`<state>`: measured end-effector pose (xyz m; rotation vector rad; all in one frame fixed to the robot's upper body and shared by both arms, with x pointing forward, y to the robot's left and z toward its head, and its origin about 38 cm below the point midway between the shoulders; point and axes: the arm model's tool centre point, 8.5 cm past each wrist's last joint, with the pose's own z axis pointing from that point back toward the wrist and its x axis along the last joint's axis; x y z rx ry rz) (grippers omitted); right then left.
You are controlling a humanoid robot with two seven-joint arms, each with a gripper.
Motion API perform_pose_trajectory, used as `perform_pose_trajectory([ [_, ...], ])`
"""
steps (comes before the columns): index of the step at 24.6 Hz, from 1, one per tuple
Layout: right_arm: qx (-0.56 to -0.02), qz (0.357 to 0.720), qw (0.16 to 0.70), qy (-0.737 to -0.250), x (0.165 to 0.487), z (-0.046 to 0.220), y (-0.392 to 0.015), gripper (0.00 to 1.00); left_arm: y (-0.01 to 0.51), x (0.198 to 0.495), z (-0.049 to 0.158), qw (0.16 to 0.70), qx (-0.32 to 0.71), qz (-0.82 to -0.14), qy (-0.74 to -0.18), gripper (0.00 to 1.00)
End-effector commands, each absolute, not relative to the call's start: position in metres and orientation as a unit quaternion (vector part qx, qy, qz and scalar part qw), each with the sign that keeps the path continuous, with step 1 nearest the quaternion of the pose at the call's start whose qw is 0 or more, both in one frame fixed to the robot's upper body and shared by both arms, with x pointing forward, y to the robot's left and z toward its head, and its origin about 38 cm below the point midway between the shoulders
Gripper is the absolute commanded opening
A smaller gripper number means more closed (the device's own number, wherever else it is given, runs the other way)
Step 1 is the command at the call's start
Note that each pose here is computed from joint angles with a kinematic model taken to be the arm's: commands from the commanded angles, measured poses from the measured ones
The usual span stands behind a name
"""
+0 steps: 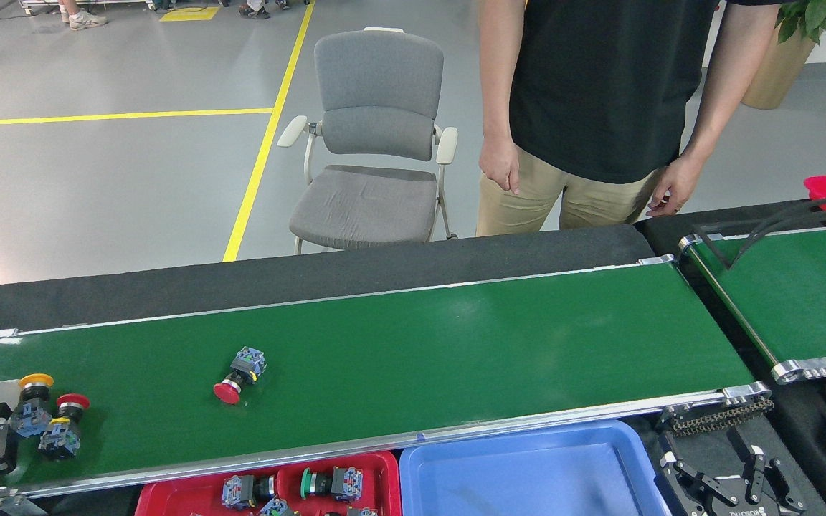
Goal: Pick switch part from conveyor to tray
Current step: 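Grasp the white circuit breaker with the left gripper, then carry the white breaker into the blue tray and release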
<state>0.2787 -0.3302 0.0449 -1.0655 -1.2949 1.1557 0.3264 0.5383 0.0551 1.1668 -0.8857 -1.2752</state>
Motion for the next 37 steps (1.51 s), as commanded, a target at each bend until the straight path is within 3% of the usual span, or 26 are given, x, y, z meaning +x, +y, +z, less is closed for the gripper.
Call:
perform_pose_trajectory([
  [1, -0.457, 0.478, 0.518, -0.543, 0.282, 0.054, -0.336, 1.0, 0.534, 0.336, 0.081, 0.538, 0.517, -0.53, -0.403, 0.01],
  [5, -0.458, 0.476, 0.518, -0.543, 0.282, 0.055, -0.336, 1.0, 0.489, 0.342, 0.109, 0.473, 0.503, -0.548, -0.472, 0.02],
  [9, -0.452, 0.483, 0.52, -0.54, 0.282, 0.055, -0.335, 1.0, 0.379, 0.345, 0.1, 0.414, 0.44, -0.568, -0.559, 0.02],
  [13, -0.457, 0.48, 0.515, -0.543, 0.283, 0.06, -0.336, 1.0, 0.265, 0.335, 0.109, 0.344, 0.37, -0.581, -0.639, 0.03],
  [19, -0.459, 0.477, 0.518, -0.542, 0.283, 0.06, -0.337, 1.0, 0.138, 0.311, 0.088, 0.292, 0.293, -0.627, -0.66, 0.05],
  [22, -0.458, 0.478, 0.517, -0.543, 0.283, 0.06, -0.336, 1.0, 0.094, 0.282, 0.071, 0.272, 0.26, -0.653, -0.657, 0.07],
  [25, -0.458, 0.479, 0.518, -0.541, 0.283, 0.059, -0.337, 1.0, 0.066, 0.266, 0.068, 0.254, 0.231, -0.665, -0.664, 0.12],
  [26, -0.46, 0.478, 0.519, -0.54, 0.283, 0.059, -0.338, 1.0, 0.057, 0.262, 0.067, 0.25, 0.22, -0.67, -0.663, 0.16],
  [27, -0.464, 0.475, 0.52, -0.538, 0.283, 0.061, -0.342, 1.0, 0.05, 0.26, 0.067, 0.252, 0.211, -0.678, -0.658, 0.3],
  [28, -0.466, 0.472, 0.521, -0.537, 0.282, 0.061, -0.343, 1.0, 0.045, 0.262, 0.068, 0.256, 0.21, -0.683, -0.652, 0.58],
  [30, -0.467, 0.472, 0.521, -0.537, 0.282, 0.061, -0.344, 1.0, 0.044, 0.268, 0.07, 0.271, 0.221, -0.679, -0.646, 1.0],
  [37, -0.472, 0.468, 0.521, -0.535, 0.28, 0.064, -0.348, 1.0, 0.074, 0.287, 0.078, 0.298, 0.266, -0.659, -0.637, 1.0],
])
